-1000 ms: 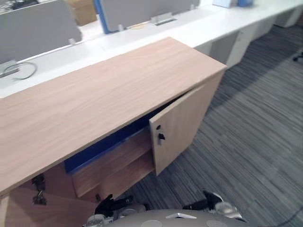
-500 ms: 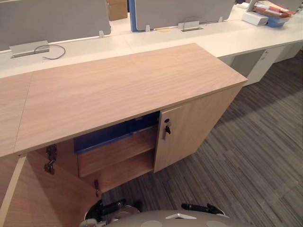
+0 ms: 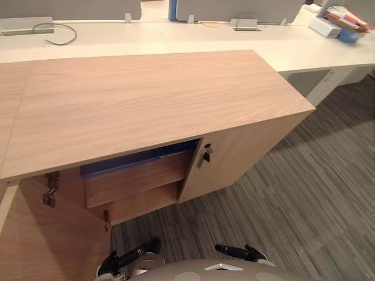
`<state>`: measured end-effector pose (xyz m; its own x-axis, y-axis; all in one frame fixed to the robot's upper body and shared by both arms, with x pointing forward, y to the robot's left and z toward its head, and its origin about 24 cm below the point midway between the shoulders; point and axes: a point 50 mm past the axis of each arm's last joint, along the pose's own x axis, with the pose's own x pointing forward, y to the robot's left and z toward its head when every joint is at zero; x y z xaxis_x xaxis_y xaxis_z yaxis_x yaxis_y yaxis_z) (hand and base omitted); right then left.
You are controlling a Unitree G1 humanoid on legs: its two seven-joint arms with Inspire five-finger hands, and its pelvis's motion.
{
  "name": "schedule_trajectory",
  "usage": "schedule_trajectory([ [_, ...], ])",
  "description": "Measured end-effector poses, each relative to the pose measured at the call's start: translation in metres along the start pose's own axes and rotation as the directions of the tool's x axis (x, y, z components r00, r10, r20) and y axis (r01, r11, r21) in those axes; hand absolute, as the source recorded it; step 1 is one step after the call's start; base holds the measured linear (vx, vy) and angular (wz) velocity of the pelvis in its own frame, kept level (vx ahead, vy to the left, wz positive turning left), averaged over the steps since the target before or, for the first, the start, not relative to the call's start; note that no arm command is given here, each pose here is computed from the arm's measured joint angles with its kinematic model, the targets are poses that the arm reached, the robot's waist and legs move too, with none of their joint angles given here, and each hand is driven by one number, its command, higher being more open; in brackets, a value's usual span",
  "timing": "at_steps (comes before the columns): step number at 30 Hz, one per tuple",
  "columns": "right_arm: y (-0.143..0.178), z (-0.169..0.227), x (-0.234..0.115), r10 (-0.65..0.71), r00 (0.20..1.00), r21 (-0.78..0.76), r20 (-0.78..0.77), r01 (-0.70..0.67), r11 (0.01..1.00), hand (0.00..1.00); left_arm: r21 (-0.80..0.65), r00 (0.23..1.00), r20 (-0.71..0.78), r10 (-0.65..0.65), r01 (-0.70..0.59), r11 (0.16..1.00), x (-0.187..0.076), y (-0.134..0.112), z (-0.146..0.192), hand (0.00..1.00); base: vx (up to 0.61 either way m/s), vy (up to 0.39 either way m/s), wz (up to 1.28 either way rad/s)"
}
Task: Walk over to the cabinet, pick up the folder, carry it to the office cabinet, place the folder inside the office cabinet, then close the office cabinet door
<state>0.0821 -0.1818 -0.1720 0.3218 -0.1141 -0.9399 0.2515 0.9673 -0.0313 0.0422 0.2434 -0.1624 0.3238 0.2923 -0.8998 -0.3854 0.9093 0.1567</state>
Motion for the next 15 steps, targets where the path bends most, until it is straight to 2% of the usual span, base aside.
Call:
schedule_trajectory([
  [7, -0.0028, 0.0022, -0.0004, -0.01, 1.0, 0.003, 0.025, 0.01, 1.0, 1.0, -0.006, 1.0, 0.006, 0.001, -0.001, 1.0, 0.0007, -0.0011, 0.0024, 1.0, -0.05, -0.041, 0.09],
  [15, -0.0076, 0.005, -0.0005, -0.029, 0.999, 0.015, 0.038, 0.029, 0.999, 1.0, -0.076, 1.0, 0.005, -0.002, 0.002, 0.997, 0.0005, -0.0055, 0.0013, 1.0, -0.07, -0.032, 0.7],
])
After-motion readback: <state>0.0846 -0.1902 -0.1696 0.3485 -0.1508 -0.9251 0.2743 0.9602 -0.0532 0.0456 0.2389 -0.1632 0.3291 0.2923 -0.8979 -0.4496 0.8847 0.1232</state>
